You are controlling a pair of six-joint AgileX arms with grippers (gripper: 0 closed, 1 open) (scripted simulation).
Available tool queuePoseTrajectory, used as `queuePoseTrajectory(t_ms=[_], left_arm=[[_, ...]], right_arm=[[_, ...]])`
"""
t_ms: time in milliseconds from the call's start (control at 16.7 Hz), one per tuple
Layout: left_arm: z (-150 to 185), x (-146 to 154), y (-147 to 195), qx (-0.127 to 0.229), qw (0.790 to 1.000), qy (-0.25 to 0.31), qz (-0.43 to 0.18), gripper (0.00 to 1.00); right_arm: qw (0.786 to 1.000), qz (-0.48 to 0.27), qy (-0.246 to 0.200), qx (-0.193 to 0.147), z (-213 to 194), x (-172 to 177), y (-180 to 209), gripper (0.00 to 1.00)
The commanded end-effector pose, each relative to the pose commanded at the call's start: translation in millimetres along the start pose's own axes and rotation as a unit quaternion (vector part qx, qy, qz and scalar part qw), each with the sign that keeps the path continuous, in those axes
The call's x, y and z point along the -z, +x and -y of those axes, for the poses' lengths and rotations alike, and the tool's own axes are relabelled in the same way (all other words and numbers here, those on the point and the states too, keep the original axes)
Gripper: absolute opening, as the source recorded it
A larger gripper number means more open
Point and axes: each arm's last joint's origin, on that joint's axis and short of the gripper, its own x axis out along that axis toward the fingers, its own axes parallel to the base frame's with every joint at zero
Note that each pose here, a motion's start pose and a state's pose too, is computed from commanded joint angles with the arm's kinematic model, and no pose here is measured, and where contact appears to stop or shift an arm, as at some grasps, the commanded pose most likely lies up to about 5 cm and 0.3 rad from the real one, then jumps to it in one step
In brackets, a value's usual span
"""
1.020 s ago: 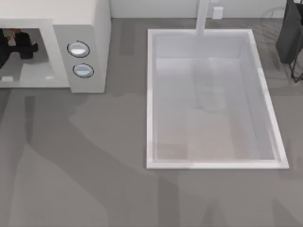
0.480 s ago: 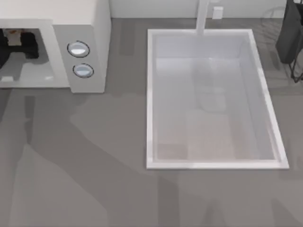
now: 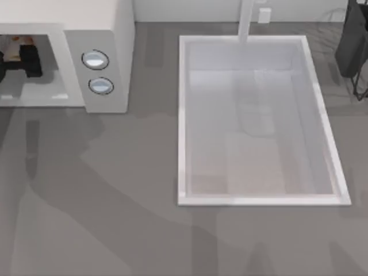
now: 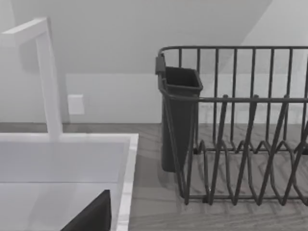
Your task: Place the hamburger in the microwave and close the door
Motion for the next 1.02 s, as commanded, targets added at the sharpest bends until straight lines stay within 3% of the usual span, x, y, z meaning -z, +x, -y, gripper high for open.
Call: queuePoseTrajectory(t_ms=[600, 780, 1020], left_arm=[[-0.3, 58.7, -144.7, 0.007, 1.0, -0.002, -0.02, 1.0], [0.1, 62.4, -165.4, 0.005, 1.0, 0.0, -0.011, 1.0], [0.2, 62.7, -167.2, 0.005, 1.0, 0.0, -0.01, 1.0]], right_arm=[[1.0, 0.0, 0.0, 0.0, 0.0, 0.0, 0.0, 1.0], [1.0, 0.0, 0.0, 0.0, 0.0, 0.0, 0.0, 1.0], [1.0, 0.0, 0.0, 0.0, 0.0, 0.0, 0.0, 1.0]])
